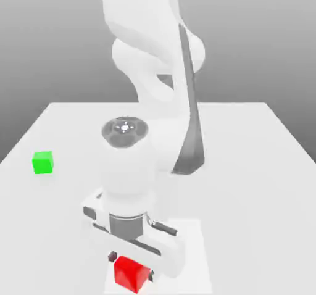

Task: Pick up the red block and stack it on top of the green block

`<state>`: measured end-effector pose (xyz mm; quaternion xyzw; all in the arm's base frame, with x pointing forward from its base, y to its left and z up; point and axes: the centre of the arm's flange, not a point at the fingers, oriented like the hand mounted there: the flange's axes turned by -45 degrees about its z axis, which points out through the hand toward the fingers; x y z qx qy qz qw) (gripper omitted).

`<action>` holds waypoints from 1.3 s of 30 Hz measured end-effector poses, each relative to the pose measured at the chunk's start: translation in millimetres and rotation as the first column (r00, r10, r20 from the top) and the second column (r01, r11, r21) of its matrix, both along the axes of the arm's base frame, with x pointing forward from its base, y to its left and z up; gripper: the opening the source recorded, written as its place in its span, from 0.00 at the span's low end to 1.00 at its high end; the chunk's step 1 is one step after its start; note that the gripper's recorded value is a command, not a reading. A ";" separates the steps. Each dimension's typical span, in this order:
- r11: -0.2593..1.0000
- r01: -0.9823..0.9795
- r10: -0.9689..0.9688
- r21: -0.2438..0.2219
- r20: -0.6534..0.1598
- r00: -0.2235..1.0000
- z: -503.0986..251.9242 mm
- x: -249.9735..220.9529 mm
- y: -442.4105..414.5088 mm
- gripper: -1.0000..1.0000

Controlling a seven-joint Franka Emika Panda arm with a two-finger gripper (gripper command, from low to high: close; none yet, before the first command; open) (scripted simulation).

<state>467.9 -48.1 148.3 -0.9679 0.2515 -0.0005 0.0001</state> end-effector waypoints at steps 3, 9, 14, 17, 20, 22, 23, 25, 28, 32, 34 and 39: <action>1.000 0.000 0.000 0.000 0.000 1.000 -4.1 -0.3 0.1 0.00; 1.000 0.009 -0.009 -0.001 0.000 1.000 54.3 -0.7 -2.2 0.00; 0.929 0.370 -0.370 -0.027 0.002 0.929 69.8 -35.1 -86.6 0.00; 0.800 0.599 -0.599 -0.039 0.009 0.801 75.6 -68.5 -141.8 0.00; 0.605 0.795 -0.795 -0.045 0.018 0.606 80.9 -111.7 -194.7 0.00; 0.459 0.887 -0.888 -0.046 0.024 0.460 84.2 -140.9 -221.1 0.00; 0.381 0.923 -0.924 -0.045 0.027 0.382 85.8 -155.9 -232.7 0.00; 0.217 0.975 -0.975 -0.043 0.031 0.218 88.6 -187.4 -253.8 0.00; -0.031 0.999 -0.999 -0.035 0.035 -0.030 92.3 -233.7 -276.8 0.00; -0.340 0.940 -0.940 -0.021 0.033 -0.339 96.2 -290.8 -293.5 0.00; -0.491 0.871 -0.871 -0.013 0.028 -0.490 97.5 -322.0 -299.3 0.00; -0.788 0.616 -0.616 0.001 0.004 -0.788 96.1 -394.8 -302.5 0.00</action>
